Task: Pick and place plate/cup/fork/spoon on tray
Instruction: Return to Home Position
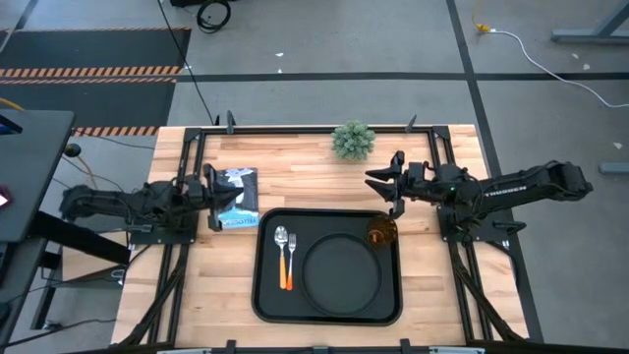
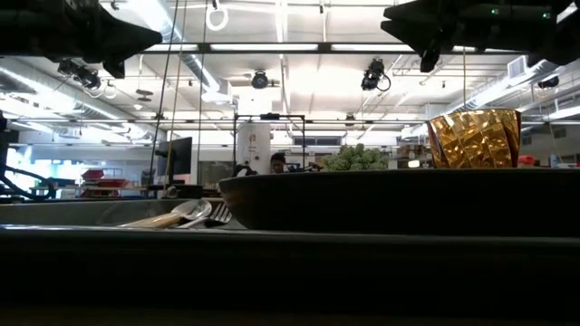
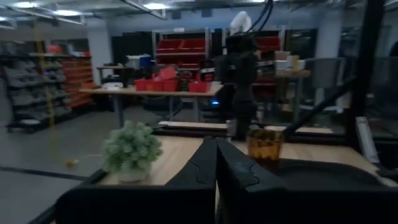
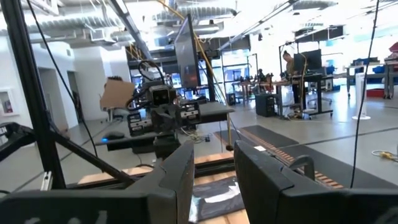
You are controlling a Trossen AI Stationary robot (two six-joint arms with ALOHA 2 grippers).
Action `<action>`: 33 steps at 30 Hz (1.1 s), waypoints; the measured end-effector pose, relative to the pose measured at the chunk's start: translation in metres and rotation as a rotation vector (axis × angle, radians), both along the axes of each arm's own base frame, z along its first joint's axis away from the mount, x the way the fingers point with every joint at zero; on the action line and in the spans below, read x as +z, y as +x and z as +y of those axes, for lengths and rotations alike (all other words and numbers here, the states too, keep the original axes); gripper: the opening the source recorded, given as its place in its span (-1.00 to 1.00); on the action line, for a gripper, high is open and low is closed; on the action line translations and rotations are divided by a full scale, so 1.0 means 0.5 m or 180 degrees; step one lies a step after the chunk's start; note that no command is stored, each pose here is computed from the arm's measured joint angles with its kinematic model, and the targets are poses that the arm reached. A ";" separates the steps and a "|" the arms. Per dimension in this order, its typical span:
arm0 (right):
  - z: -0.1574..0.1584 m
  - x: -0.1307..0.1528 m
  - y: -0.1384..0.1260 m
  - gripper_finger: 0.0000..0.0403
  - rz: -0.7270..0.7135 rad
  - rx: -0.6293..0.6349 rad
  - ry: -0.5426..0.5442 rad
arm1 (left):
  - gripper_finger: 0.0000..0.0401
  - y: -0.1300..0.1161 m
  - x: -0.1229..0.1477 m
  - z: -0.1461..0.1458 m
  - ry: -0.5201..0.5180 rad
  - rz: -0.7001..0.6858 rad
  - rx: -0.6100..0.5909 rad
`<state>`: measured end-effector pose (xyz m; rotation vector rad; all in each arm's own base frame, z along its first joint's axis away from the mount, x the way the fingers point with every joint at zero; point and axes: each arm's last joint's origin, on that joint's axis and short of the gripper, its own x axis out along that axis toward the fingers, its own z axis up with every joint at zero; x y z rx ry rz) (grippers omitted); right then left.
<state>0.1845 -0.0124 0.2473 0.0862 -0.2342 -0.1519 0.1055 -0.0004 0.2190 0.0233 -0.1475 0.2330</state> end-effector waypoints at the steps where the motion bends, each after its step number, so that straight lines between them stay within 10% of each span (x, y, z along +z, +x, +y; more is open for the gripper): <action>1: 0.000 -0.003 -0.001 -0.40 0.0003 0.0000 0.0001 | -0.97 0.000 0.000 0.000 -0.0030 -0.0003 -0.0047; 33: -0.024 -0.041 -0.094 -0.40 -0.0300 -0.0295 0.0308 | -0.97 -0.045 0.004 0.005 -0.0115 -0.0237 -0.0073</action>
